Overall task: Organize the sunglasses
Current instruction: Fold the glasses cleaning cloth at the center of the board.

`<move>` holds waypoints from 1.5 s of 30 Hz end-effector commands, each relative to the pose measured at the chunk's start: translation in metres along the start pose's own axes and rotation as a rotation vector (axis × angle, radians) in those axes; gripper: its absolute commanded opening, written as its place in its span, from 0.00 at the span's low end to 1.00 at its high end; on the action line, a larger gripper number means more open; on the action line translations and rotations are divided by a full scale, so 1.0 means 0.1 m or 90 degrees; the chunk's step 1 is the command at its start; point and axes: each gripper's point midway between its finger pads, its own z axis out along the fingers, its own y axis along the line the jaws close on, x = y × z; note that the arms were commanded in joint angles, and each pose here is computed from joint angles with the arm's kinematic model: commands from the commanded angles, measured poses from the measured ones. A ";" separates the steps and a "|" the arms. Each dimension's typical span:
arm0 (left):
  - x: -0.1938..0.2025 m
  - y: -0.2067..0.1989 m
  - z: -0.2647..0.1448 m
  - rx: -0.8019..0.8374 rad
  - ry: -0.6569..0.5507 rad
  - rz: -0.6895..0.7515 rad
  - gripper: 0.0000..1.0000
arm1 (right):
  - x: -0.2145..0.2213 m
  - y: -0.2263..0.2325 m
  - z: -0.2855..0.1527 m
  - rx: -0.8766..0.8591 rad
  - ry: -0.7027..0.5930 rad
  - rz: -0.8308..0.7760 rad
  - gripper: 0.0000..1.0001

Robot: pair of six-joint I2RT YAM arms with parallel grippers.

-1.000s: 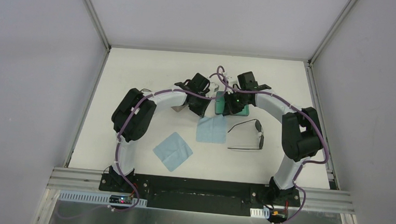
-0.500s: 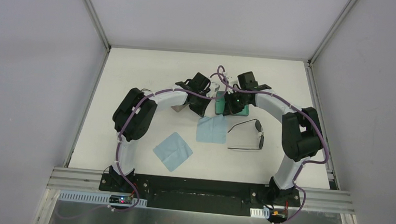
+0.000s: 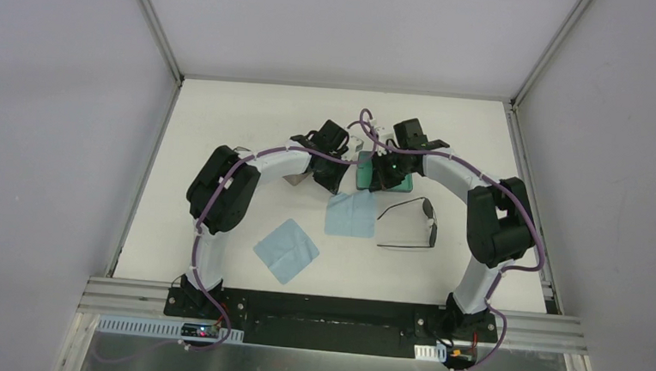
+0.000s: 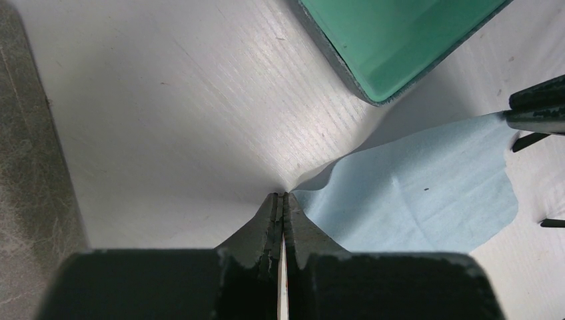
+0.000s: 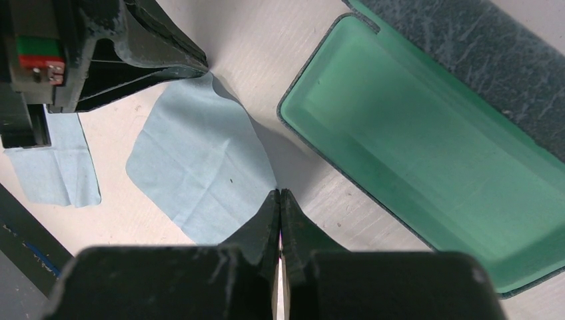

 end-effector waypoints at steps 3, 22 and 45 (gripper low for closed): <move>-0.25 0.03 -0.24 -0.020 -0.055 -0.011 0.00 | -0.14 0.04 -0.01 -0.008 -0.027 -0.024 0.00; -0.30 0.00 -0.36 0.000 -0.069 -0.027 0.00 | -0.15 0.05 -0.04 -0.006 -0.032 -0.027 0.00; -0.02 0.01 -0.02 -0.003 -0.007 0.003 0.32 | -0.14 0.03 0.01 -0.009 -0.027 -0.022 0.00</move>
